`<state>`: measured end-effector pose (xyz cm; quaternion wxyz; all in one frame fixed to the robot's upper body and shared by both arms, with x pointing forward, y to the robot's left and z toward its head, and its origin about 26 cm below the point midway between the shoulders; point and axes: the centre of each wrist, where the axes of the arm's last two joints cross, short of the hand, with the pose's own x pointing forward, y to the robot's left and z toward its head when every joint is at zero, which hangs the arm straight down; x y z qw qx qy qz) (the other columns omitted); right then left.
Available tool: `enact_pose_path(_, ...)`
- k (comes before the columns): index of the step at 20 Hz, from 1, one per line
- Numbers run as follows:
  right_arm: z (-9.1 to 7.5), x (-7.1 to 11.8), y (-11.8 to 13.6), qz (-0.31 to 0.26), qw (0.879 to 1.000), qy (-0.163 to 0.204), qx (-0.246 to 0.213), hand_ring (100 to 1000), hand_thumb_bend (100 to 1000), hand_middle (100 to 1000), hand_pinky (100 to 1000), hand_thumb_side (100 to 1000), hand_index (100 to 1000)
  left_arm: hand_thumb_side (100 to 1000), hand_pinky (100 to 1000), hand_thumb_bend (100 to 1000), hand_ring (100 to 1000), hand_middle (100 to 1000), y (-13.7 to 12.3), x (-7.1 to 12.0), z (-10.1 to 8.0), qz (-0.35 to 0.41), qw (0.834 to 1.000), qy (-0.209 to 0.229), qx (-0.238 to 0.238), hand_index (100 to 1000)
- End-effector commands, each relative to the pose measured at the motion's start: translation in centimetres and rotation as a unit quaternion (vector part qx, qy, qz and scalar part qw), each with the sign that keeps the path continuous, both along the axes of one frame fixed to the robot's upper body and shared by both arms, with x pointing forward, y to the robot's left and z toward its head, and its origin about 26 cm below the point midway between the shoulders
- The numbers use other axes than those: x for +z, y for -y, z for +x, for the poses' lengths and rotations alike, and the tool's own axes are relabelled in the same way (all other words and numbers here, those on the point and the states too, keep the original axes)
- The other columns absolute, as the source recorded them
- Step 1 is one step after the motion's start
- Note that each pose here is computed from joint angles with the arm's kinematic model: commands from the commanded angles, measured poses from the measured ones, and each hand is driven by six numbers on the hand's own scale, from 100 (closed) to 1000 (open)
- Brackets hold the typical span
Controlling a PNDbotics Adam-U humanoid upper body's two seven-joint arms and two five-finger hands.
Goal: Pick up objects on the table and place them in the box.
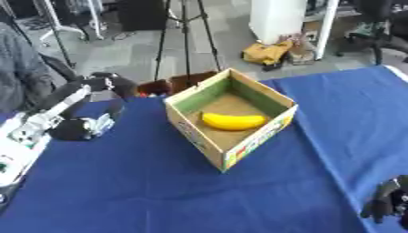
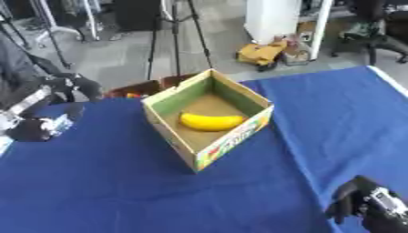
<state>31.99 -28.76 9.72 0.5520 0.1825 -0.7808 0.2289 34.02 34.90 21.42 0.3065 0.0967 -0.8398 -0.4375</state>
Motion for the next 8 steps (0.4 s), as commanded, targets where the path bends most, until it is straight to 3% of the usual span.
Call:
enact_pose_path(1,-0.2,0.5,0.9,-0.004,1.0,0.007,-0.009,380,100,327,510,797,565,667,675,100,601,632,0.4,0.8,-1.8,-0.032,0.999,-0.006,-0.002,837)
enact_pose_path(8,-0.6,-0.4,1.2,-0.002,1.0,-0.004,-0.011,381,100,329,512,791,566,739,665,100,573,603,1.7,-3.5,-3.3,-0.071,0.992,-0.102,-0.004,820)
